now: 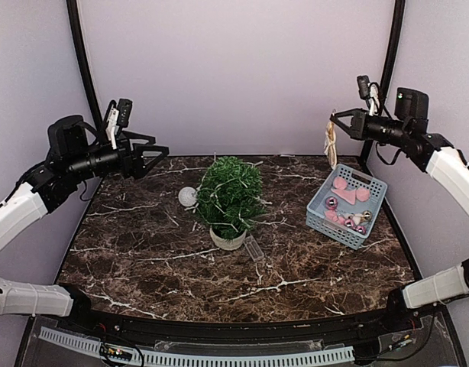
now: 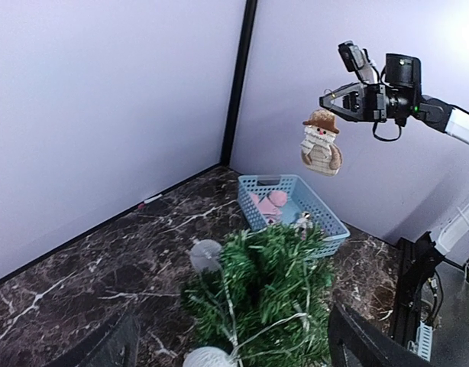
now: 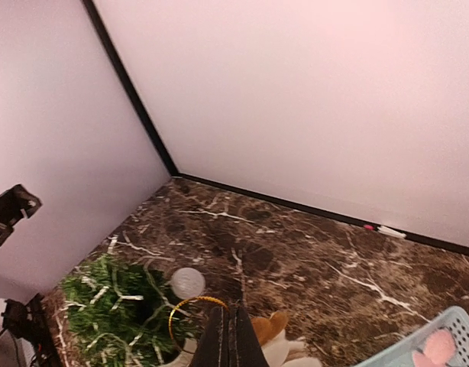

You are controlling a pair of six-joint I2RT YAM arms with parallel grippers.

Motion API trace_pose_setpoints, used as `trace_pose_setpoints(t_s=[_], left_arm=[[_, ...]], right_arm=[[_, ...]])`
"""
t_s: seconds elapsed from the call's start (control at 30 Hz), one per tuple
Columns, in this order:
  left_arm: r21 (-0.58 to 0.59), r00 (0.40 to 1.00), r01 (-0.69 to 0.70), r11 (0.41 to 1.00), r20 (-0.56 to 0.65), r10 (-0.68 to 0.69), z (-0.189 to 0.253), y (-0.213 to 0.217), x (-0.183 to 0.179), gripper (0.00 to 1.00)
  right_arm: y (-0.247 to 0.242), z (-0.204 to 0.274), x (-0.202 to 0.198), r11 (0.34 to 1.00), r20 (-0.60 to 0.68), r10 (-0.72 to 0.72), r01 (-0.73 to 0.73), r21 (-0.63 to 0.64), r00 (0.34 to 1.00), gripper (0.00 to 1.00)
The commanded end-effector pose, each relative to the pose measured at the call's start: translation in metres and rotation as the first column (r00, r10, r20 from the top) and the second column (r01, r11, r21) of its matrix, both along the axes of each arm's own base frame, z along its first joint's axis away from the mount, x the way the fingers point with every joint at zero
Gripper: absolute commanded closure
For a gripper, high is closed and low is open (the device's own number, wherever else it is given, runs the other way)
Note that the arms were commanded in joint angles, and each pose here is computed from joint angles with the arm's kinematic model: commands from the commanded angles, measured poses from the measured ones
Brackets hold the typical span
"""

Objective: Decorate the small christmas tree
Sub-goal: Pass from the right arm to the left

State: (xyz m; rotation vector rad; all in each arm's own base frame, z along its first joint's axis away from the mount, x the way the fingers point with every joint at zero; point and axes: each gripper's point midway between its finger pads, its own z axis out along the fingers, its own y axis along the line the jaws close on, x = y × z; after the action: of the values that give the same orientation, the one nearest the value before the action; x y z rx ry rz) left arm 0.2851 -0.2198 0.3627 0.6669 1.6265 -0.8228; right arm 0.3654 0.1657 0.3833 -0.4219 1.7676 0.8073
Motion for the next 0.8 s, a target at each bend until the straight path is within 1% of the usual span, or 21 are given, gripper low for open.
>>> trace_pose_setpoints(t_s=[0.0, 0.17, 0.27, 0.33, 0.37, 0.53, 0.63, 0.77], left_arm=[[-0.065, 0.989, 0.139, 0.988, 0.067, -0.135, 0.030, -0.034, -0.015, 0.12], [-0.071, 0.969, 0.236, 0.969, 0.096, -0.229, 0.042, -0.068, -0.027, 0.12], [-0.071, 0.950, 0.301, 0.951, 0.112, -0.292, 0.046, -0.089, -0.036, 0.12], [-0.076, 0.932, 0.349, 0.934, 0.132, -0.338, 0.055, -0.100, -0.042, 0.12], [-0.071, 0.924, 0.372, 0.925, 0.125, -0.362, 0.052, -0.107, -0.043, 0.12], [-0.051, 0.871, 0.481, 0.875, 0.144, -0.470, 0.057, -0.138, -0.060, 0.11], [-0.041, 0.835, 0.546, 0.837, 0.113, -0.539, 0.049, -0.155, -0.069, 0.11], [-0.023, 0.781, 0.622, 0.783, 0.101, -0.617, 0.043, -0.172, -0.087, 0.11]], right_arm=[[0.042, 0.050, -0.037, 0.972, 0.122, 0.215, -0.224, 0.069, 0.969, 1.00], [0.086, 0.065, -0.075, 0.904, 0.164, 0.404, -0.420, 0.077, 0.900, 1.00], [0.108, 0.071, -0.099, 0.844, 0.187, 0.511, -0.531, 0.077, 0.839, 1.00], [0.121, 0.076, -0.116, 0.792, 0.202, 0.582, -0.605, 0.080, 0.788, 1.00], [0.127, 0.076, -0.122, 0.771, 0.204, 0.608, -0.632, 0.083, 0.768, 1.00], [0.150, 0.081, -0.146, 0.672, 0.207, 0.710, -0.736, 0.084, 0.673, 1.00], [0.164, 0.082, -0.158, 0.616, 0.209, 0.758, -0.783, 0.083, 0.618, 1.00], [0.180, 0.082, -0.173, 0.543, 0.215, 0.810, -0.836, 0.080, 0.546, 1.00]])
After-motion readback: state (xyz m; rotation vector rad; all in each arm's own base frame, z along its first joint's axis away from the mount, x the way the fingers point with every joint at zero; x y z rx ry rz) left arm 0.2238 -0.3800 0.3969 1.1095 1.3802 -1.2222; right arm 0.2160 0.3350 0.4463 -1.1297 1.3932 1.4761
